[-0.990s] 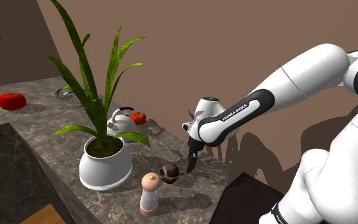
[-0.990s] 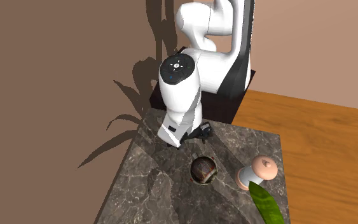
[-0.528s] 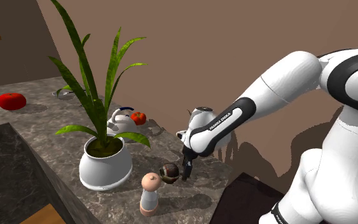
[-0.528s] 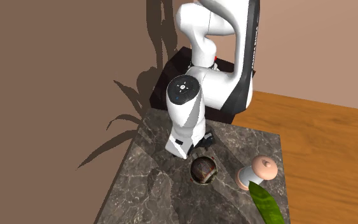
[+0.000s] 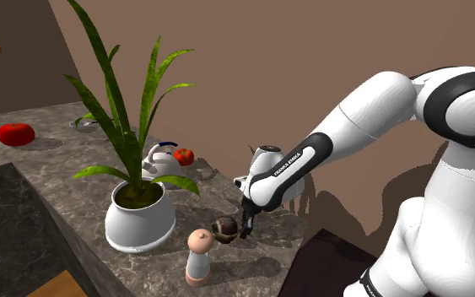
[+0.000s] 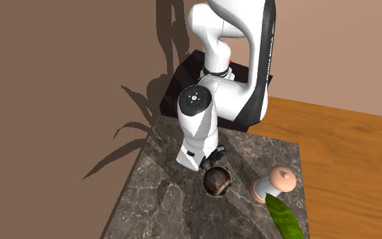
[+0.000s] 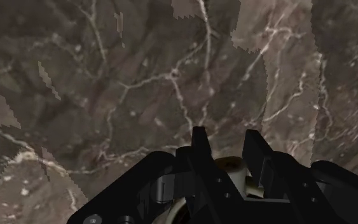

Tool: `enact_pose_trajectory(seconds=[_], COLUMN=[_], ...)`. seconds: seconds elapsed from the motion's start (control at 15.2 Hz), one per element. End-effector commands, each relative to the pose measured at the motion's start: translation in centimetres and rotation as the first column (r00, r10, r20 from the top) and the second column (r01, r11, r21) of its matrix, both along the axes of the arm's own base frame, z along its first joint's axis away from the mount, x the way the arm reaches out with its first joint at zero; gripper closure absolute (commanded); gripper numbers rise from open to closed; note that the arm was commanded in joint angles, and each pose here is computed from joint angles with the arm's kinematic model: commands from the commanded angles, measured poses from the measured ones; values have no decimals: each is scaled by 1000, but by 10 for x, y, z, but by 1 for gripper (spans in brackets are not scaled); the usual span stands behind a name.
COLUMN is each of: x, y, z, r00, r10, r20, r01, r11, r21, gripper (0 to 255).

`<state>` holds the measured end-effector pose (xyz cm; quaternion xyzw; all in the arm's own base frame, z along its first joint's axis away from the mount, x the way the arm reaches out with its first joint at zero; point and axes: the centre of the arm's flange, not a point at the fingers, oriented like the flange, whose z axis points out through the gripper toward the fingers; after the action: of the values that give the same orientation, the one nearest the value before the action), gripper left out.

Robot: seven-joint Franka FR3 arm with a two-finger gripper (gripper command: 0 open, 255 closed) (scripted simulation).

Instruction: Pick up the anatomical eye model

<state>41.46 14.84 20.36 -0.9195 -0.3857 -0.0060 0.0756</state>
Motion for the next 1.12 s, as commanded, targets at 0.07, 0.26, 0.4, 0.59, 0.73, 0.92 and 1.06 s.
enact_pose_trajectory(seconds=[0.07,0.26,0.4,0.59,0.73,0.92,1.06], x=[0,0,0,0,0,0,0], y=[0,0,1,1,1,1,1], z=[0,0,5,21,32,48,58], r00=[1000,1000,1000,1000,1000,1000,1000], r10=[0,0,0,0,0,0,0], r20=[1,1,1,1,1,1,1], r01=[0,0,0,0,0,0,0], r11=[1000,1000,1000,1000,1000,1000,1000], r21=[0,0,0,0,0,0,0], gripper=[255,255,255,255,255,255,255])
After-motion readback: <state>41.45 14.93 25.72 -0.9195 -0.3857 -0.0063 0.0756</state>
